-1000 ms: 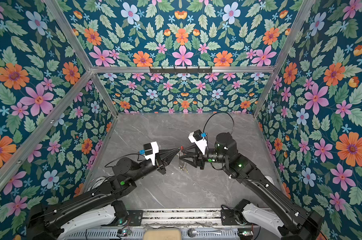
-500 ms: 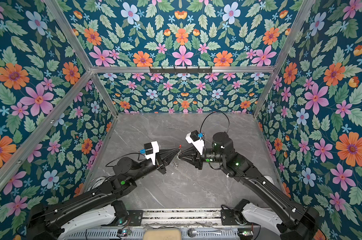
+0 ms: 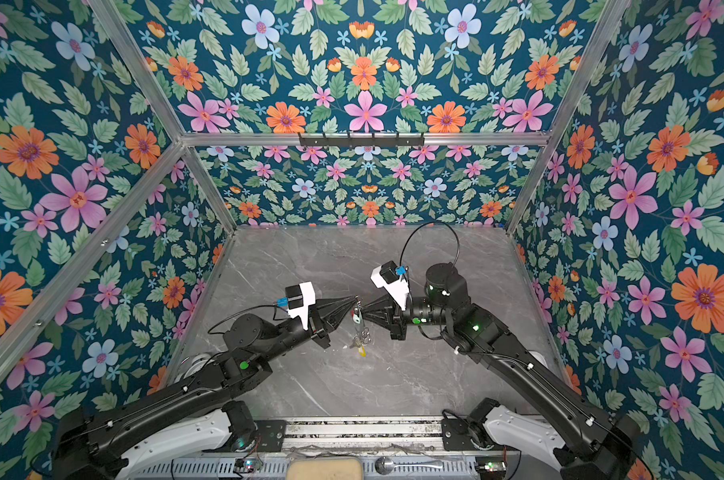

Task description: Remove the keys from the keyring

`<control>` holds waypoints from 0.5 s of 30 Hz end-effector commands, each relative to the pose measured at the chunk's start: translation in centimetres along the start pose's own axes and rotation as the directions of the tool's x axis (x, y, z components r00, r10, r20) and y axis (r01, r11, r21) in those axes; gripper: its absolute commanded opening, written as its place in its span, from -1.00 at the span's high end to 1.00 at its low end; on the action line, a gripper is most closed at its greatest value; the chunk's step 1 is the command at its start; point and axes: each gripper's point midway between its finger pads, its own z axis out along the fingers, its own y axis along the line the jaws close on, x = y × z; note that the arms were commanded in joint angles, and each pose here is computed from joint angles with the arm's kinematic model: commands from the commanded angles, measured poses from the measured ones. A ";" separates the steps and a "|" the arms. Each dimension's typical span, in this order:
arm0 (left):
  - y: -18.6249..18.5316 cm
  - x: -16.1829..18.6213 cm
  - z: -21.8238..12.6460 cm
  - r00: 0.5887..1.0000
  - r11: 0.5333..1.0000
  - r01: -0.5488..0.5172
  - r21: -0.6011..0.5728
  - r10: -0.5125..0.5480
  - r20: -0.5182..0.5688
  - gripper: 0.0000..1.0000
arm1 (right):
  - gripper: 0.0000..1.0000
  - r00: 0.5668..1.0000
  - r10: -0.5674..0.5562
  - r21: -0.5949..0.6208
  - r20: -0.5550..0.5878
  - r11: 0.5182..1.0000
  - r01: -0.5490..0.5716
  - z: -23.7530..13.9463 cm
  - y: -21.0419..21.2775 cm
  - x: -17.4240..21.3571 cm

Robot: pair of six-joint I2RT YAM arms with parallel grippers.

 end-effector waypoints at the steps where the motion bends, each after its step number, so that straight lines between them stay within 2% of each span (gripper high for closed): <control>1: -0.4 -0.5 -0.1 1.000 1.000 -0.007 0.027 0.007 0.006 1.00 | 1.00 0.999 0.015 -0.017 -0.041 1.000 -0.016 -0.4 0.3 0.5; 15: -1.8 -0.1 -0.4 0.999 0.994 0.007 0.105 -0.002 -0.048 1.00 | 1.00 0.996 -0.026 0.040 -0.089 0.999 0.029 -2.0 0.0 -1.0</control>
